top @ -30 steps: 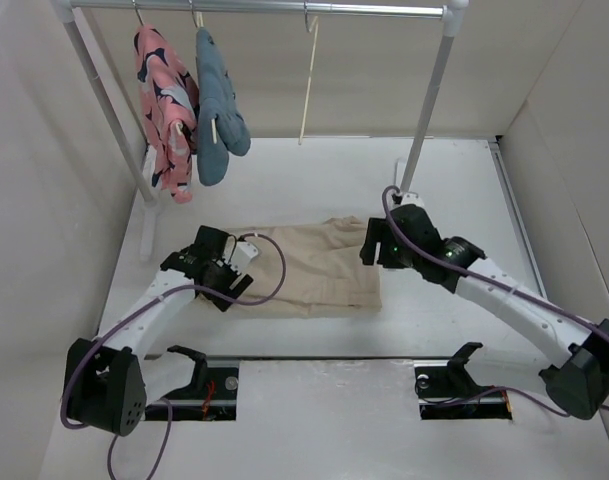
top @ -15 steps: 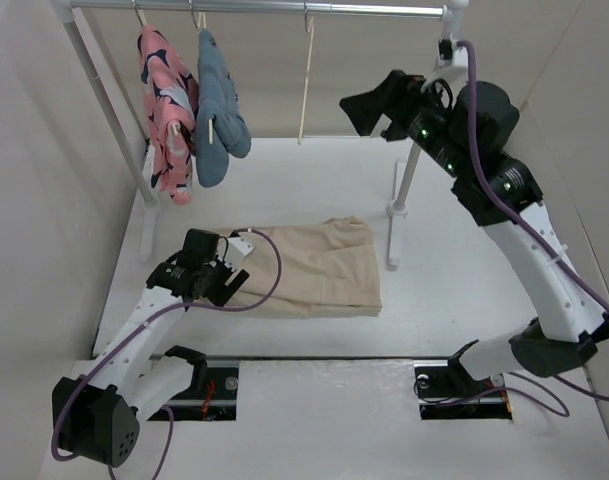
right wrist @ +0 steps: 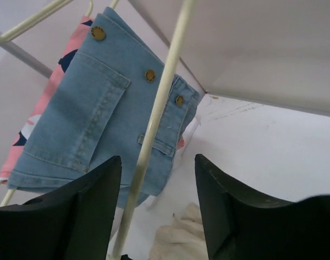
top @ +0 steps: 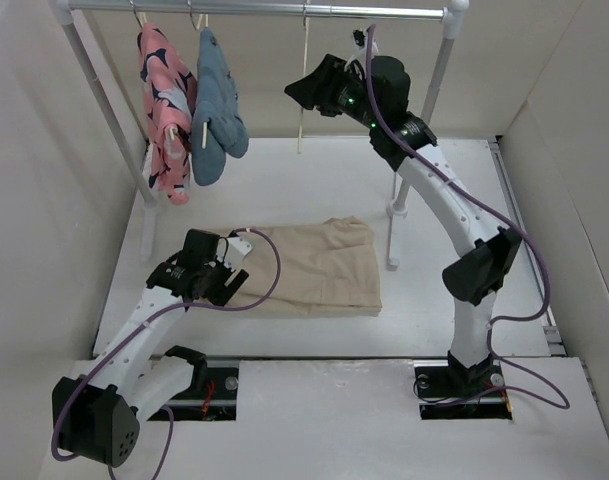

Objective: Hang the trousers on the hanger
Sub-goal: Pick up the hanger from the clothesline.

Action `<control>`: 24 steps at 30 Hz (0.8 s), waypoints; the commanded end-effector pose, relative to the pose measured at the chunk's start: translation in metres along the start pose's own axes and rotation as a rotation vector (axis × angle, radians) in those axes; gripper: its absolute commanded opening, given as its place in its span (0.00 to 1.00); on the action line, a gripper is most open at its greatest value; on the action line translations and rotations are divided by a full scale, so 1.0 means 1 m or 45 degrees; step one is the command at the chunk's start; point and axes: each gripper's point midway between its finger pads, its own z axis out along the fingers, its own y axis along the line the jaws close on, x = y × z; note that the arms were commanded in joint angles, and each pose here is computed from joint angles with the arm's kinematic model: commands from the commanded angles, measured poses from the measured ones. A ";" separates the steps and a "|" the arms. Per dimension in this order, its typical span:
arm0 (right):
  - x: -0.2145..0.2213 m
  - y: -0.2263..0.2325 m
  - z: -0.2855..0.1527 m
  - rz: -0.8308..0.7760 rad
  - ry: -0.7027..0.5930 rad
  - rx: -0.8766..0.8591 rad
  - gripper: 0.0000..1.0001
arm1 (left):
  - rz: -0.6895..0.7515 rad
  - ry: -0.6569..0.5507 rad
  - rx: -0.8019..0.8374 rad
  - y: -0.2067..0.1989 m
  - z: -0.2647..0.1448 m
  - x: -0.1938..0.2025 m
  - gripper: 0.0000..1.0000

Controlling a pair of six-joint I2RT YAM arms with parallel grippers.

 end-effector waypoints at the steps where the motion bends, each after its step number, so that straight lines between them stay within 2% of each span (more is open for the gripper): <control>1: -0.052 0.048 -0.013 0.026 -0.157 -0.227 0.59 | -0.025 -0.026 -0.017 0.002 -0.003 -0.005 0.76; 3: -0.046 0.050 -0.009 0.048 -0.140 -0.272 0.49 | -0.025 -0.014 -0.042 0.006 -0.003 -0.004 0.76; 4: -0.048 0.045 -0.008 0.057 -0.147 -0.265 0.36 | -0.025 -0.014 -0.042 0.005 -0.001 -0.003 0.76; 7: -0.045 0.046 -0.009 0.065 -0.146 -0.286 0.17 | -0.025 -0.009 -0.052 0.006 -0.001 -0.002 0.76; 9: -0.044 0.047 -0.008 0.061 -0.143 -0.299 0.02 | -0.025 -0.009 -0.052 0.005 -0.001 0.000 0.76; 18: -0.050 0.065 -0.015 0.039 -0.178 -0.327 0.00 | 0.008 -0.042 -0.130 0.020 -0.011 -0.009 0.76; 20: -0.043 0.072 -0.016 0.030 -0.185 -0.308 0.00 | 0.007 -0.054 -0.136 0.022 -0.014 -0.013 0.76; 24: -0.009 0.050 -0.016 0.040 -0.121 -0.193 0.00 | 0.003 -0.089 -0.153 0.027 -0.020 -0.023 0.76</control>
